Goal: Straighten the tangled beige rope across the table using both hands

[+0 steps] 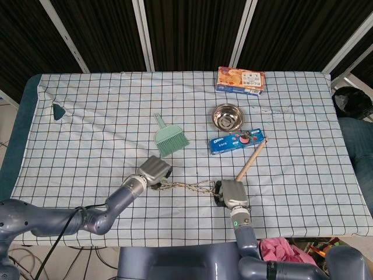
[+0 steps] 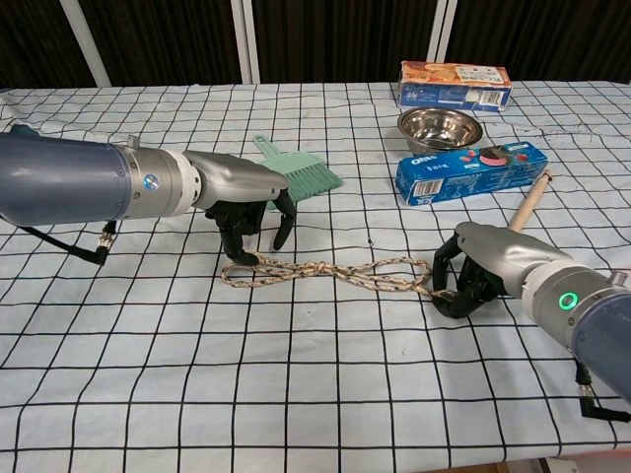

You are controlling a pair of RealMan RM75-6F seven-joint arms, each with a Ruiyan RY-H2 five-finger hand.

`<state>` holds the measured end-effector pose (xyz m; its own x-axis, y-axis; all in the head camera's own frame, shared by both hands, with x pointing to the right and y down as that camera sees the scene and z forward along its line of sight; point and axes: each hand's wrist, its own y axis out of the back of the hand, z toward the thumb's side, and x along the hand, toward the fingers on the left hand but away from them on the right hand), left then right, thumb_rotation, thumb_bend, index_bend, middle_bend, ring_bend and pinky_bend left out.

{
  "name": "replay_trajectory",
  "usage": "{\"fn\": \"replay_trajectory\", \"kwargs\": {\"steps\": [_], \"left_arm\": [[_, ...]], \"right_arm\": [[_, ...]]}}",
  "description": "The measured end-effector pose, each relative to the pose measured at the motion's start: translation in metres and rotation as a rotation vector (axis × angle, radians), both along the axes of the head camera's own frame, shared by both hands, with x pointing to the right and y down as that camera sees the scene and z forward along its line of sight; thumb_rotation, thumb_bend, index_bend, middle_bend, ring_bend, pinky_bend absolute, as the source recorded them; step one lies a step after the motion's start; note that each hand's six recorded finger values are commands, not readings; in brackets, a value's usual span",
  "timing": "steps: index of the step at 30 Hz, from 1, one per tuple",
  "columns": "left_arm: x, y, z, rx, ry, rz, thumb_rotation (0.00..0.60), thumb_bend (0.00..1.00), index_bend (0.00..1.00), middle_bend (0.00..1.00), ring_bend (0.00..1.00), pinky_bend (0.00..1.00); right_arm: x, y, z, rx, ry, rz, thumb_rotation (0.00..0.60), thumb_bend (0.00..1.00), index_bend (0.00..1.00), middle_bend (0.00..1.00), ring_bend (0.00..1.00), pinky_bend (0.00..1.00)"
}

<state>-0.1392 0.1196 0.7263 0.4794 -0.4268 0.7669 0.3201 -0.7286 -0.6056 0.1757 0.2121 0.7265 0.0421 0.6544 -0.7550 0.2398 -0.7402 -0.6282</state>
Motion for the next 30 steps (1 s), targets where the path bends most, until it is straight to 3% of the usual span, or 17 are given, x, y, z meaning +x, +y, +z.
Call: {"fn": "replay_trajectory", "kwargs": {"steps": [30], "left_arm": [[0.006, 0.0, 0.012, -0.021, -0.006, -0.008, 0.6, 0.32, 0.48, 1.0, 0.91, 0.8]], "right_arm": [[0.001, 0.002, -0.001, -0.004, -0.005, 0.009, 0.6, 0.43, 0.63, 1.0, 1.0, 1.0]]}}
